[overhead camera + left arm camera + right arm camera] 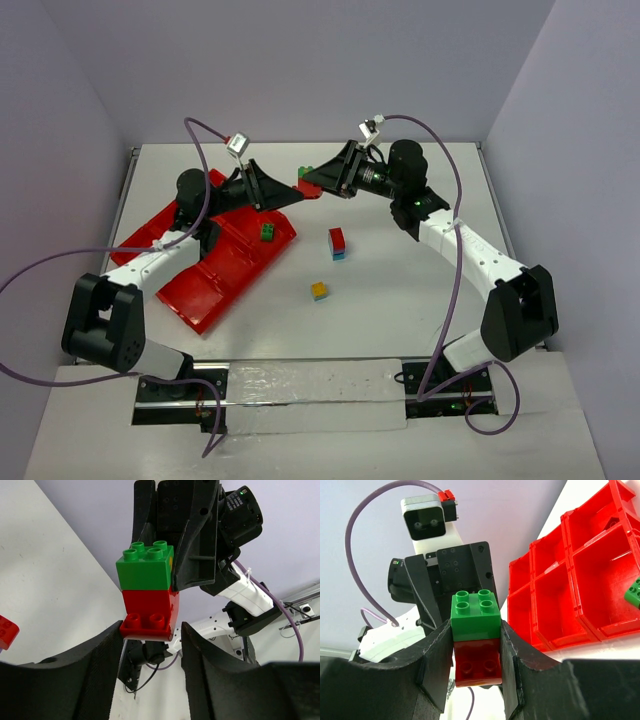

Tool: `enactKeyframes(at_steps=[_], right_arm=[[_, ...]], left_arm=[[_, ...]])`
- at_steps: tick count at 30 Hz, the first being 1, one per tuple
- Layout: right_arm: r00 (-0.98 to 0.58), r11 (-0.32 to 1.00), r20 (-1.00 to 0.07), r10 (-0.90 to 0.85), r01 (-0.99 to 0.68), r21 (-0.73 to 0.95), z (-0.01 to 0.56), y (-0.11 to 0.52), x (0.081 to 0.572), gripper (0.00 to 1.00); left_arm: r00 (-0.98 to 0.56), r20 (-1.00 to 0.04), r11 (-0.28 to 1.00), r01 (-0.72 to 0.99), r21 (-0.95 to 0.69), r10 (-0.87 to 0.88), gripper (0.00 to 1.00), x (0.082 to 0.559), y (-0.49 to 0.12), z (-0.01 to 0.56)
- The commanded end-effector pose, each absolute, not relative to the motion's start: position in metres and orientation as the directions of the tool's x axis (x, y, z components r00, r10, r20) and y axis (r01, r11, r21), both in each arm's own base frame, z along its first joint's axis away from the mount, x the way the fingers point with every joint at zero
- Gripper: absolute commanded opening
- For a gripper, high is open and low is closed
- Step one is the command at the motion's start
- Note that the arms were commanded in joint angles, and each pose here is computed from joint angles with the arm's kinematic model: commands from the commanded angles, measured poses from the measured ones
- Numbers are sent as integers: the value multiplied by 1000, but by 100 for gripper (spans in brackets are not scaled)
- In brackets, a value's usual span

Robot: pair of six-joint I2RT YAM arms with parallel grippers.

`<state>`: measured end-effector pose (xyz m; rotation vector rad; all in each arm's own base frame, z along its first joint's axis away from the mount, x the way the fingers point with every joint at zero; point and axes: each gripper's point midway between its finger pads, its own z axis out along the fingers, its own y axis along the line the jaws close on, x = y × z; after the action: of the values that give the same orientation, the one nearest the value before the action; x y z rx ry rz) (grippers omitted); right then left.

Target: Sort the legos into containers by color

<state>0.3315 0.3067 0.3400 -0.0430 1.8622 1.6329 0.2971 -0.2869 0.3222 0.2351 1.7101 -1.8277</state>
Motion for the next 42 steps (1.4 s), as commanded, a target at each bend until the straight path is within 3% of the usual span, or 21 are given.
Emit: enactKeyframes(at_steps=[1, 2, 7, 8, 18, 24, 27, 31, 37, 42], right_arm=[[-759, 189, -526, 383, -493, 849, 359, 309, 330, 0], [-760, 190, -525, 383, -492, 850, 358, 310, 330, 0], [-762, 203, -522, 383, -482, 852, 353, 310, 330, 0], [-760, 206, -522, 386, -481, 852, 353, 309, 330, 0], [-719, 253, -550, 423, -489, 834, 368, 301, 345, 0], [-670, 324, -579, 466, -480, 815, 380, 285, 359, 0], [-636, 429, -591, 497, -411, 804, 368, 257, 373, 0], [-591, 512, -603, 536, -341, 789, 355, 222, 378, 0], [-597, 553, -598, 534, -289, 782, 331, 203, 373, 0], [-617, 557, -586, 525, -272, 785, 318, 203, 368, 0]], left_arm=[[-755, -573, -13, 608, -794, -319, 53, 290, -289, 339], [-755, -572, -12, 607, -794, -321, 51, 291, -289, 339], [-759, -567, -11, 602, -799, -320, 5, 292, -289, 339], [-761, -566, -13, 601, -799, -317, 0, 291, -289, 339], [-787, -538, -6, 566, -825, -300, 0, 279, -285, 321], [-787, -556, 91, 554, -828, -266, 0, 276, -281, 308], [-695, -660, 370, 555, -745, -285, 0, 303, -258, 303], [-668, -660, 667, 321, -672, -343, 0, 336, -197, 285], [-545, -736, 878, 1, -479, -402, 0, 378, -116, 282], [-509, -767, 921, -215, -326, -391, 0, 414, -77, 254]])
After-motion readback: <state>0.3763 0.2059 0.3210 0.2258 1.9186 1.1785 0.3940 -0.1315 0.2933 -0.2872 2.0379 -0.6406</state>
